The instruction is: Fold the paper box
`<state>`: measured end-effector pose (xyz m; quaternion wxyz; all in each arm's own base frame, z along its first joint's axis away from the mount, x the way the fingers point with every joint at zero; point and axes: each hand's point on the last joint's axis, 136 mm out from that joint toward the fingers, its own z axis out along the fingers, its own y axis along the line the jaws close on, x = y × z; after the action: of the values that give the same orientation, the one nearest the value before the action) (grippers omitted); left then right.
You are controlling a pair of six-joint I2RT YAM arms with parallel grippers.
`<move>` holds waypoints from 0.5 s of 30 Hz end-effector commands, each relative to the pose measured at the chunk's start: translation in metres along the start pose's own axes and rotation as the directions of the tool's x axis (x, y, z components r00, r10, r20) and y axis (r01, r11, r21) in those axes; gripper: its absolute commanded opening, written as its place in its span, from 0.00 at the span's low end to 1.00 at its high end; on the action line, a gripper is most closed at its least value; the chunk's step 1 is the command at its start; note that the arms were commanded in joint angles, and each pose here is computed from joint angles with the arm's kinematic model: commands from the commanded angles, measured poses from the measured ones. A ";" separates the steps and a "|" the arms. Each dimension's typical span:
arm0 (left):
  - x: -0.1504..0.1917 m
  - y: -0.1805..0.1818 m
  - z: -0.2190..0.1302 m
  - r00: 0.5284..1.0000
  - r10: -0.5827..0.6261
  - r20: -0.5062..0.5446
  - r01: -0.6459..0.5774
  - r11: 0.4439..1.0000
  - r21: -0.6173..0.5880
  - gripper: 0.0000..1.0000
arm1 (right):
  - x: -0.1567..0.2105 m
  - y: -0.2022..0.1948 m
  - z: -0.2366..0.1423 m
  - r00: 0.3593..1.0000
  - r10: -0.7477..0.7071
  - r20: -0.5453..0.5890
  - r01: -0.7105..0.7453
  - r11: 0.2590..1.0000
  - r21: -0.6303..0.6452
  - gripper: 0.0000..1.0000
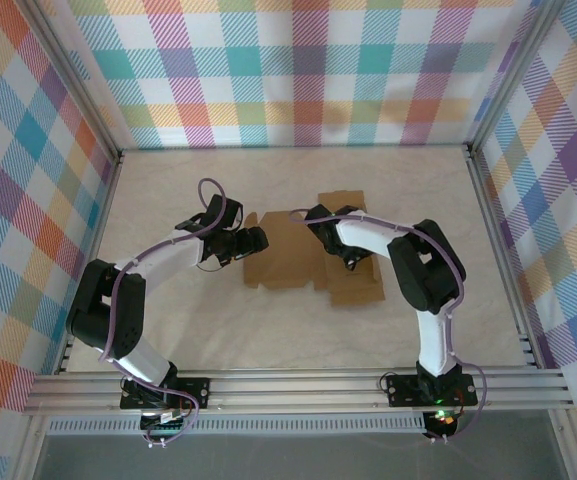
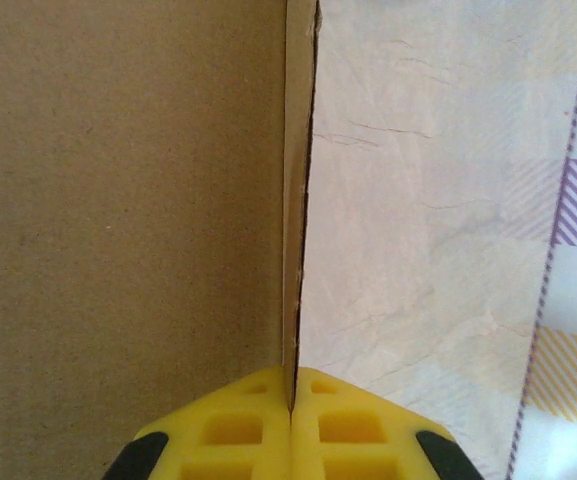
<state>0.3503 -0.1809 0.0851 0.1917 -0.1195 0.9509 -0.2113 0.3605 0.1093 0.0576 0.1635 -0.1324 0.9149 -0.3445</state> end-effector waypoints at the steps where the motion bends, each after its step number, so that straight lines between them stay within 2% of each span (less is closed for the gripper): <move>1: 0.000 0.003 -0.004 1.000 0.014 -0.008 -0.014 1.000 -0.011 0.79 | 0.004 -0.011 -0.003 1.000 -0.023 0.005 0.023 0.999 0.026 0.00; 4: 0.000 0.002 -0.003 1.000 0.019 -0.012 -0.019 1.000 -0.006 0.80 | -0.005 0.009 -0.013 0.997 0.024 0.071 -0.011 0.983 -0.182 0.00; 5: 0.000 0.001 -0.002 1.000 0.020 -0.013 -0.020 1.000 -0.001 0.81 | -0.007 0.021 -0.020 0.995 0.040 0.091 -0.011 0.954 -0.299 0.00; 8: -0.001 -0.003 -0.003 1.000 0.025 -0.010 -0.025 1.000 0.018 0.81 | -0.014 0.040 -0.040 0.987 0.085 0.136 0.001 0.847 -0.532 0.00; 11: -0.003 -0.011 -0.006 0.998 0.066 -0.005 -0.066 0.996 0.054 0.85 | -0.015 0.042 -0.048 0.976 0.068 0.205 0.070 0.798 -0.599 0.00; 13: -0.004 -0.019 -0.010 0.994 0.107 0.009 -0.108 0.990 0.093 0.89 | -0.017 0.045 -0.057 0.963 0.083 0.256 0.114 0.736 -0.667 0.00; 15: -0.009 -0.028 -0.014 0.989 0.146 0.034 -0.149 0.980 0.131 0.92 | -0.022 0.041 -0.061 0.960 0.136 0.244 0.089 0.678 -0.730 0.00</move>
<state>0.3489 -0.1885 0.0881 0.1924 -0.0782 0.9515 -0.2269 0.3506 0.1533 0.0697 0.2122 -0.1791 0.9602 -0.0305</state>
